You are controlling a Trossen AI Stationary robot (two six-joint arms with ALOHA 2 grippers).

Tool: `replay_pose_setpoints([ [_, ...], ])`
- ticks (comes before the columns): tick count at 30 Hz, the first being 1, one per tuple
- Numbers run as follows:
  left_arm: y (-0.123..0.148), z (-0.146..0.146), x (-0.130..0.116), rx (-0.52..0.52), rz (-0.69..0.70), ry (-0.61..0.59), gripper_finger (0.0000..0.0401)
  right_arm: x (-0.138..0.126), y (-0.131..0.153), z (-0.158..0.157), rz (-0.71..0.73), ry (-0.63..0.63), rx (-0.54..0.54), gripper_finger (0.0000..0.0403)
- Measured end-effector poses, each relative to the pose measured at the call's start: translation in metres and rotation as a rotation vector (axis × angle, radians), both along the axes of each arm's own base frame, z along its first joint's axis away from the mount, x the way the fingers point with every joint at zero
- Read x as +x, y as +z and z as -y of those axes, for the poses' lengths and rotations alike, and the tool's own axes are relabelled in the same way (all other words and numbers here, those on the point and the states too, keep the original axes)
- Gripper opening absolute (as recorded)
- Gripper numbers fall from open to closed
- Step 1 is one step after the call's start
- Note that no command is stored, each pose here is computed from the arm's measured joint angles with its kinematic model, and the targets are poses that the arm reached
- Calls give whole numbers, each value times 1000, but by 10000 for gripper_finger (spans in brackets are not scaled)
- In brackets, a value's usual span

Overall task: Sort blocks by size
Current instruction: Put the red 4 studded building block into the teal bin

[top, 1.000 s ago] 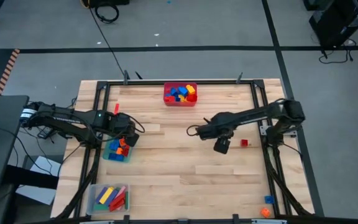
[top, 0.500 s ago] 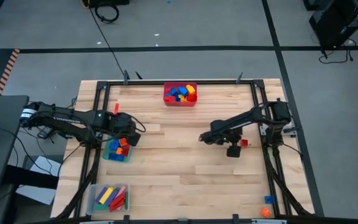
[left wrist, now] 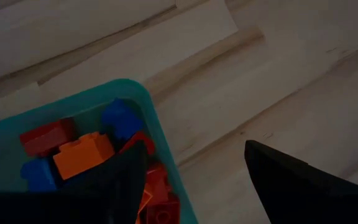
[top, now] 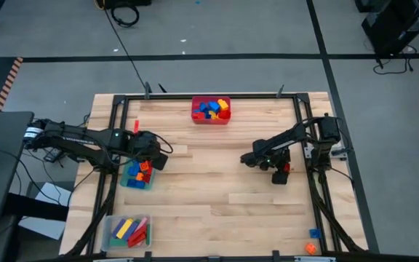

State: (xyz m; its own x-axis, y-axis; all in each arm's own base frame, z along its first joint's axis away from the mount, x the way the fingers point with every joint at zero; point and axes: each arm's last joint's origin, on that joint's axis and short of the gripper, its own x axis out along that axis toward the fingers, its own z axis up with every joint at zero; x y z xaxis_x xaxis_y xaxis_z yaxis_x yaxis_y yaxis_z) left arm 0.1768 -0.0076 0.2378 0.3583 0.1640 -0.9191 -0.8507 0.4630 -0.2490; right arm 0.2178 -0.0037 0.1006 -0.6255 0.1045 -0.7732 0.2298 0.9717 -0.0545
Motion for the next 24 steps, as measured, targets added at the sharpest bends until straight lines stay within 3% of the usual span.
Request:
replay_pose_setpoints([
  [9, 1, 0, 2, -2, 20, 0, 274, 4, 1, -1, 22, 9, 38, 156],
  [13, 1, 1, 2, -35, 20, -7, 274, 3, 6, -4, 44, 14, 8, 154],
  [18, 1, 1, 2, -42, 20, -8, 274, 3, 33, -13, 198, -28, -78, 154],
  [24, 2, 3, 5, -77, 46, -43, 274, 2, 81, -35, 587, -221, -137, 154],
])
